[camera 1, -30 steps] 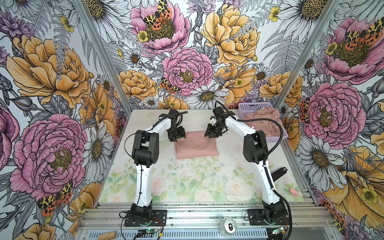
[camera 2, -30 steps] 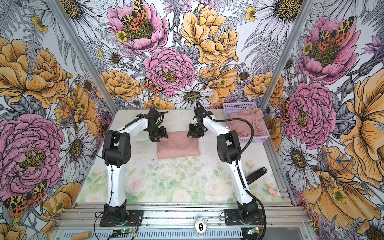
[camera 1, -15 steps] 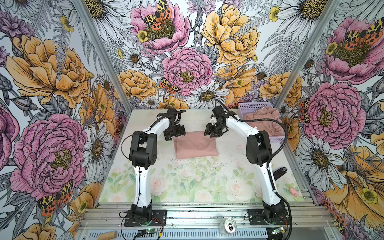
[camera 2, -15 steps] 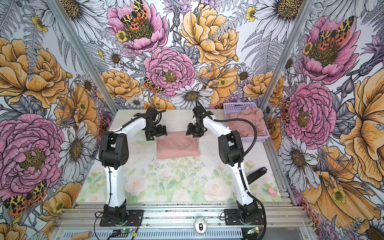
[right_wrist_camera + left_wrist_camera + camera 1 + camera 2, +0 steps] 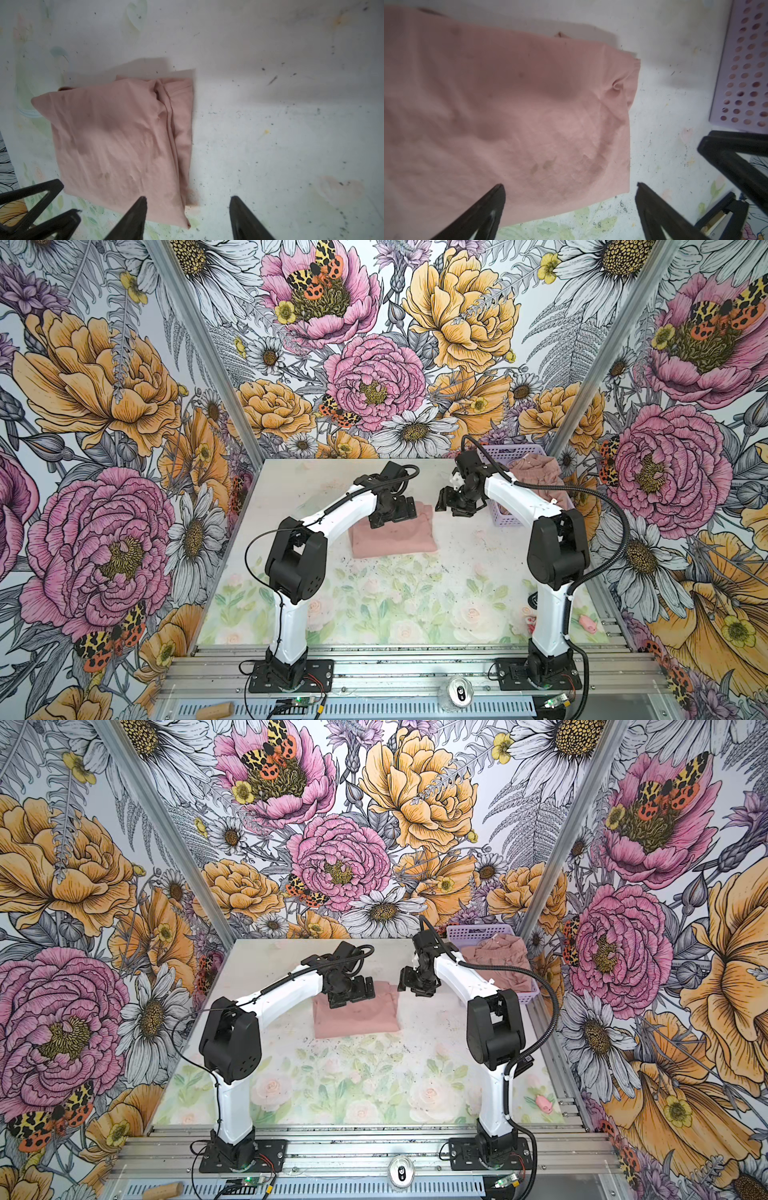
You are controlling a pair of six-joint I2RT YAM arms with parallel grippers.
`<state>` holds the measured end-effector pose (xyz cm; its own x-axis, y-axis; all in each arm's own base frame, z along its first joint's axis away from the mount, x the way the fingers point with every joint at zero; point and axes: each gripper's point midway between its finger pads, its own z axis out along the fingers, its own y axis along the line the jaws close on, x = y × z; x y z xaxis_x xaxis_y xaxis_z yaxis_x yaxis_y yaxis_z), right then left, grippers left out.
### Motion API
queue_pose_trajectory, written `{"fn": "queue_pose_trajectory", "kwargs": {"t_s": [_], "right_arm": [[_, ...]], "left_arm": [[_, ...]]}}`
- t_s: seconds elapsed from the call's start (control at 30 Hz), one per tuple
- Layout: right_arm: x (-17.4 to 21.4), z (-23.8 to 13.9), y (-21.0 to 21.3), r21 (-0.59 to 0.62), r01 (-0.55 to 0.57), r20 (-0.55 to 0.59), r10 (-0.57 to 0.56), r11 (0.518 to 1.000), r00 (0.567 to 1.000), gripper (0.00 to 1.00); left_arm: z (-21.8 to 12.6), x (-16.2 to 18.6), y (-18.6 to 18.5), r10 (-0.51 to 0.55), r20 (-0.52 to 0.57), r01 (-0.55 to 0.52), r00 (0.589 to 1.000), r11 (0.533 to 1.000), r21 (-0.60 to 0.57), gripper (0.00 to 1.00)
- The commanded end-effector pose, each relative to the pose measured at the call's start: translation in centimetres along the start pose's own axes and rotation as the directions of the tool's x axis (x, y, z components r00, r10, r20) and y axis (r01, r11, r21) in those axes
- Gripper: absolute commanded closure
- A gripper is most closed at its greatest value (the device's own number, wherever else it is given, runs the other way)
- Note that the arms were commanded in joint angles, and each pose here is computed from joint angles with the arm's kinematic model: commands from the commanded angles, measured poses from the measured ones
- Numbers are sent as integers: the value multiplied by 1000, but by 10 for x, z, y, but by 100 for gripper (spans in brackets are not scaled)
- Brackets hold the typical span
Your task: Fold and stack the mixed laundry pile
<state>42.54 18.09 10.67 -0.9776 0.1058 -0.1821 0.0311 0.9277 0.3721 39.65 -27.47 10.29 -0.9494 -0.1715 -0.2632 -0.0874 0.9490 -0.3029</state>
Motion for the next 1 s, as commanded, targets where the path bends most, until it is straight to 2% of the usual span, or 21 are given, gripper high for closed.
{"fn": "queue_pose_trajectory", "kwargs": {"t_s": [0.0,0.13,0.3,0.47,0.6,0.73,0.97], "right_arm": [[-3,-22,-4,9,20,74,-21,1000,997,35],[6,-23,-11,11,9,70,-10,1000,998,35],[7,-24,-12,11,7,73,-8,1000,997,35],[6,-24,-11,10,4,75,-5,1000,997,35],[5,-25,-10,7,4,78,-5,1000,997,35],[5,-28,-10,6,4,81,-5,1000,997,35],[8,-29,-10,3,5,80,-5,1000,997,35]], "left_arm": [[17,2,15,-57,17,58,998,995,-79,1],[33,5,27,-47,17,49,999,989,-142,1],[59,19,40,-51,-43,43,998,982,-181,1],[75,31,46,-53,-89,36,995,982,-187,1],[80,40,55,-9,-127,-17,992,980,-200,1],[80,44,82,18,-167,-56,986,974,-222,1],[61,22,150,58,-220,-125,974,944,-306,1]]}}
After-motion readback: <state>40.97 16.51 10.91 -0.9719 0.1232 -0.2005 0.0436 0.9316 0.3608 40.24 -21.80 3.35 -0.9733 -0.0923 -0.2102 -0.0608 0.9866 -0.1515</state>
